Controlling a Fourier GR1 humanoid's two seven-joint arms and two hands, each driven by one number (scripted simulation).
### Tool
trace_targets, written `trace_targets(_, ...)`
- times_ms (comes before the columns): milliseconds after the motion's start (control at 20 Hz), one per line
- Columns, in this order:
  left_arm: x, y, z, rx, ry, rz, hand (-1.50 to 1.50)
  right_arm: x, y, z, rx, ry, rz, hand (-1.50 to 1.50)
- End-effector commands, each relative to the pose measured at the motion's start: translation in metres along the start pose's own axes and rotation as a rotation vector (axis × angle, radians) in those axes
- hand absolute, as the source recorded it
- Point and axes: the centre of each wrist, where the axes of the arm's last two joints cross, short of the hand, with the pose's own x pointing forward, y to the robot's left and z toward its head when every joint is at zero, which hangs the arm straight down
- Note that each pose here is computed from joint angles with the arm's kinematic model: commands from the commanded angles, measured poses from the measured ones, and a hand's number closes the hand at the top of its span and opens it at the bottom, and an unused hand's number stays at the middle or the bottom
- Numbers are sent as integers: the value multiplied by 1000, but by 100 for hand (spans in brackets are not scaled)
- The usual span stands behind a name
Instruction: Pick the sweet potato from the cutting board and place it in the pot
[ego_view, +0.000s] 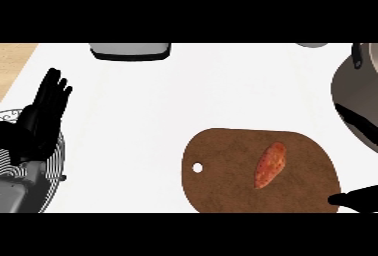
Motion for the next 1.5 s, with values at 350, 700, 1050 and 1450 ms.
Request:
trace_targets(350, -10, 3, -3, -16, -6, 5, 0, 68, 44, -34, 230, 168, 110, -150)
trace_targets(700, -1, -4, -1, 5, 13, 5, 0, 73, 66, -40, 267, 191, 128, -150)
trace_targets(1050, 3, 7, -9, -21, 1, 17, 0, 62, 85, -41, 260, 298, 186, -150)
trace_targets(1450, -9, 11, -1, -6, 2, -19, 0, 53, 108, -60, 238, 260, 174, -150)
